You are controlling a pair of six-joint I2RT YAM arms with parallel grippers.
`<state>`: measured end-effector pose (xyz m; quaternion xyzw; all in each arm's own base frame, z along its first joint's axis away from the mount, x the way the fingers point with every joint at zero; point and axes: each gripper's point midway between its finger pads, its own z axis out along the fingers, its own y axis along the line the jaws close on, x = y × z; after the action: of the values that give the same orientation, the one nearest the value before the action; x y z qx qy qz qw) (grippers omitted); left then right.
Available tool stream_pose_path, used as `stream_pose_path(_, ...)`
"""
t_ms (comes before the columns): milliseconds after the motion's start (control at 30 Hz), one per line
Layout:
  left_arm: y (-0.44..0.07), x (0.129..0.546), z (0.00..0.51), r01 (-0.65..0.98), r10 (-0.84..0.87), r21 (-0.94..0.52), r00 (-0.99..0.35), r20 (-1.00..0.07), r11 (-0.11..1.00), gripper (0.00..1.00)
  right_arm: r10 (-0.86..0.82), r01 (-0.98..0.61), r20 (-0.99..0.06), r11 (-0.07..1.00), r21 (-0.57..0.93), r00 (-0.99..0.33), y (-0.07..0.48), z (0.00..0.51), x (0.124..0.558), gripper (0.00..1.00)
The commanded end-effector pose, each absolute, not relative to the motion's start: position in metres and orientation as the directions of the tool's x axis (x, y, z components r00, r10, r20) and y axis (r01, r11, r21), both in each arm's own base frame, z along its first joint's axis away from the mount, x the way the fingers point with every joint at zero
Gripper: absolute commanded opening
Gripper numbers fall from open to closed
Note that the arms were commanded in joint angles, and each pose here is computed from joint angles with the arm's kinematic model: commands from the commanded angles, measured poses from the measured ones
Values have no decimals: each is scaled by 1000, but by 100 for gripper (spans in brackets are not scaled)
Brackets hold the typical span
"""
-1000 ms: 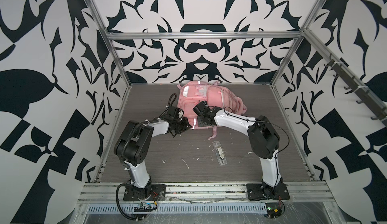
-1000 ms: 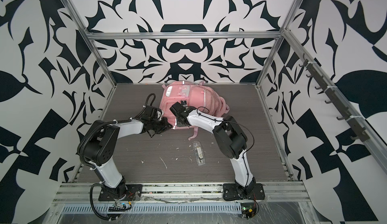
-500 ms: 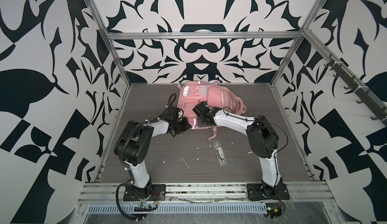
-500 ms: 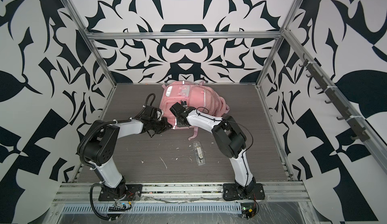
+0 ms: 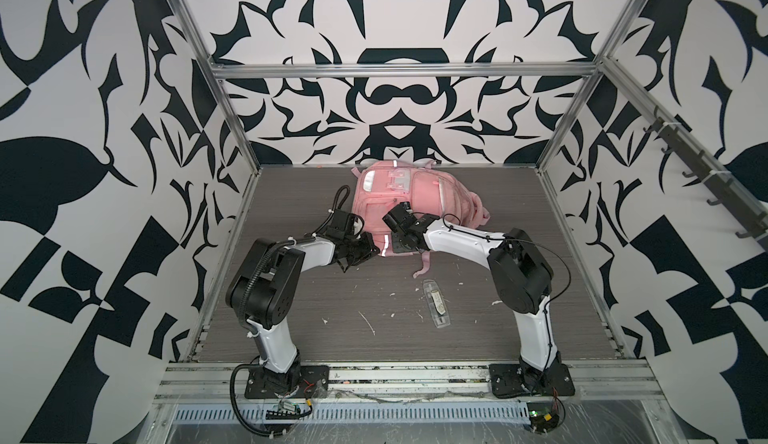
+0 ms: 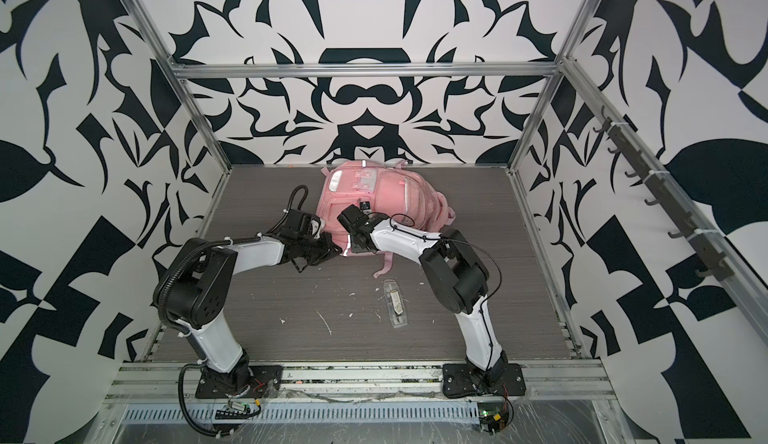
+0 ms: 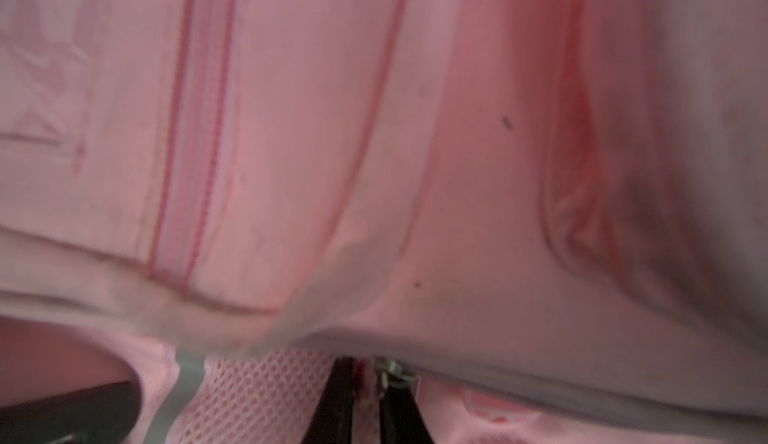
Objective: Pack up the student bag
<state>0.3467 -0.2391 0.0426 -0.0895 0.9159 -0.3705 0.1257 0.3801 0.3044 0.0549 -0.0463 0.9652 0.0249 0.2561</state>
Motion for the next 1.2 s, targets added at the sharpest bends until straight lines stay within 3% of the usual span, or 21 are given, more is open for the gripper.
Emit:
stream_pose_path(0, -237, 329, 26, -112, -236, -692, -968, -88, 713, 1, -69, -108, -519, 993, 46, -852, 310, 59, 383, 16)
stream_pose_path(367, -225, 336, 31, -117, -259, -688, -960, -107, 716, 1, -73, -118, -529, 992, 51, -845, 307, 70, 384, 12)
stream_pose_path(533, -210, 349, 34, -133, -293, -689, -949, -119, 713, 1, -79, -166, -505, 978, 128, -859, 318, 86, 372, 9)
stream_pose_path(767, -182, 369, 43, -165, -353, -687, -925, -143, 708, 0, -176, -300, -390, 910, 285, -904, 347, 83, 340, 7)
stream_pose_path(1167, -155, 387, 58, -190, -415, -691, -893, -174, 697, 0, -205, -288, -315, 927, 242, -927, 292, 66, 333, 1)
